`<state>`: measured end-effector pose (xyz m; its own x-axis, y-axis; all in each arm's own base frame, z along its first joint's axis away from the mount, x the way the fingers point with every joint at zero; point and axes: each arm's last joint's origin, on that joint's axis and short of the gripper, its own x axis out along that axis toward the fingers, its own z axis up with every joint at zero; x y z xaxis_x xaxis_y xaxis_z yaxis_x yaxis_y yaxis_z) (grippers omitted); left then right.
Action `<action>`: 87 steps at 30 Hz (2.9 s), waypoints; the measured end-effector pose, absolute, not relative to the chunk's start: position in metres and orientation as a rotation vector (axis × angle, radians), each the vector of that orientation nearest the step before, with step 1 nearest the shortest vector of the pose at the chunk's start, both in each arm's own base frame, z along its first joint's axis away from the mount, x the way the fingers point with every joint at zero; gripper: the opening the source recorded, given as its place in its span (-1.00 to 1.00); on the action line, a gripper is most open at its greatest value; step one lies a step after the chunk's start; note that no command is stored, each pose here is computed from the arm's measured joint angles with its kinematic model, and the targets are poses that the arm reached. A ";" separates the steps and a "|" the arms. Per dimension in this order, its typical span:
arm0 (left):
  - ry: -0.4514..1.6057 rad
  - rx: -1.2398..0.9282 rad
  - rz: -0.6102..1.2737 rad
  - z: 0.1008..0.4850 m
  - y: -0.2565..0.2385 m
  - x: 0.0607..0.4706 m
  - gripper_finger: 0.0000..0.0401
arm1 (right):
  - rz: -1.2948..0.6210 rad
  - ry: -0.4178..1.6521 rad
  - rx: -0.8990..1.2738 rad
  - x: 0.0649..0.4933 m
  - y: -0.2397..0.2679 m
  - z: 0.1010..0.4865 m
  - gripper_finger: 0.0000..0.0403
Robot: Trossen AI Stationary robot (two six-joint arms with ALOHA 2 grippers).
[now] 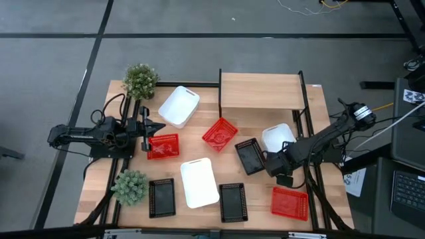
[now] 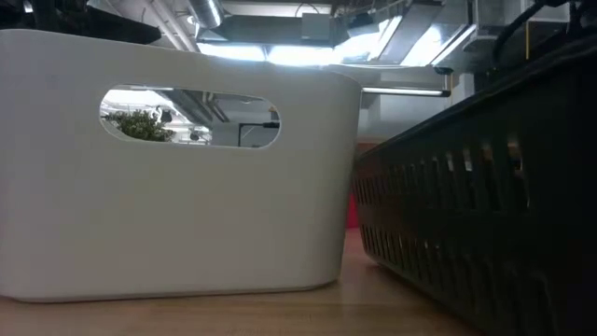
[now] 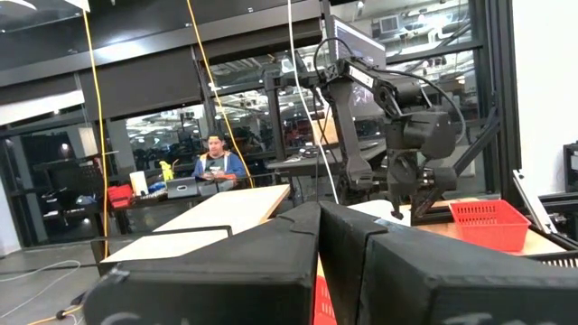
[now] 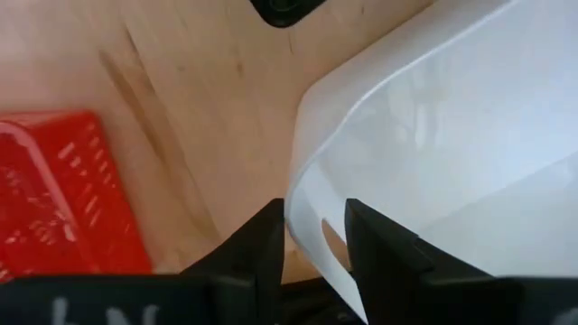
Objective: Stack baskets on shelf by color
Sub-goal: Put the middle right white bin on the shelf
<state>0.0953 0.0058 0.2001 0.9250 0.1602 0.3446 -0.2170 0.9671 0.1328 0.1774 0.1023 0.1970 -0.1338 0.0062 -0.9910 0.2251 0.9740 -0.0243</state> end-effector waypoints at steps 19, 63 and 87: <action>-0.338 0.170 0.194 0.200 0.006 0.095 -1.00 | -0.314 1.687 0.168 0.186 0.106 0.185 -0.96; -0.317 0.172 0.192 0.198 0.006 0.096 -1.00 | -0.444 1.426 -0.161 0.203 -0.085 0.384 -1.00; -0.297 0.173 0.191 0.196 0.006 0.097 -1.00 | -0.234 1.561 0.042 0.179 -0.129 0.343 -0.98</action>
